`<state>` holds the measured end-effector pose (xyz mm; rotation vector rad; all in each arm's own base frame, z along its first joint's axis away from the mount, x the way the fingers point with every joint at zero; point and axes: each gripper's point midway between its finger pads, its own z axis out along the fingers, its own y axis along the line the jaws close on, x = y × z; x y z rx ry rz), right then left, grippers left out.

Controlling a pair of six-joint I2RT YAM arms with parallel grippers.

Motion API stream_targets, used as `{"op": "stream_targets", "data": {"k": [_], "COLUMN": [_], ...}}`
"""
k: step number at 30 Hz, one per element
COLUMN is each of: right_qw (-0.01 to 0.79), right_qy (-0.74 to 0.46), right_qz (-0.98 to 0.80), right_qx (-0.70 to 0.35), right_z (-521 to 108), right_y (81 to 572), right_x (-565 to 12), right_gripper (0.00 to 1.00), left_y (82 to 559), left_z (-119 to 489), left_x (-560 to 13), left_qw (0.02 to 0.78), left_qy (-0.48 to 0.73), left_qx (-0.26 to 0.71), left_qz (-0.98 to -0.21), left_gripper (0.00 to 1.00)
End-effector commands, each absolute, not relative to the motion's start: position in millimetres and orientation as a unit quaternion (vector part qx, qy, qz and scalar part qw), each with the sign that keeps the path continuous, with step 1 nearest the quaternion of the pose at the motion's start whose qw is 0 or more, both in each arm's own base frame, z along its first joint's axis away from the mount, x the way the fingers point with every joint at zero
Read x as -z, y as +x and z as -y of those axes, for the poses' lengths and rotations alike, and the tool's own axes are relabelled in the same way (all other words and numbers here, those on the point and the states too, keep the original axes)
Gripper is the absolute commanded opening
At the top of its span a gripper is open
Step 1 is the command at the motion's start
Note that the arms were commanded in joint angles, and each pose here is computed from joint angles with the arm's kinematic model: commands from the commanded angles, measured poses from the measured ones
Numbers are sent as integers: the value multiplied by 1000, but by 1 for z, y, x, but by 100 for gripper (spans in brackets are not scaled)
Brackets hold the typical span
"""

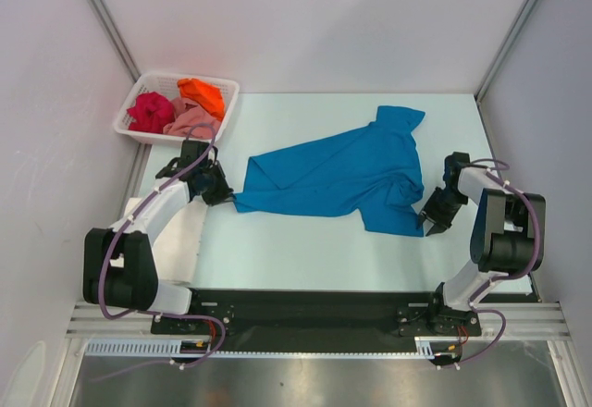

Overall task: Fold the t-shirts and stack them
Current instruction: Flatten the tshirt out

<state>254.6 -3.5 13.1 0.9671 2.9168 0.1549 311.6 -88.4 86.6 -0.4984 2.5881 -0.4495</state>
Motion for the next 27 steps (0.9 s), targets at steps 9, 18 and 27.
{"op": "stream_targets", "data": {"k": [9, 18, 27], "right_qw": [48, 154, 410], "right_qy": [354, 367, 348], "right_qz": [-931, -910, -831], "right_qx": [-69, -114, -142], "right_z": [-6, 0, 32], "right_y": [256, 289, 318], "right_x": [-2, -90, -302], "right_gripper": [13, 0, 0], "left_y": [318, 342, 375], "left_z": [90, 94, 108], "left_x": [-98, -158, -306], "left_qw": [245, 319, 484], "left_qy": [-176, -140, -64], "left_qx": [174, 197, 255], "left_qz": [-938, -916, -835], "left_gripper": [0, 0, 0]}}
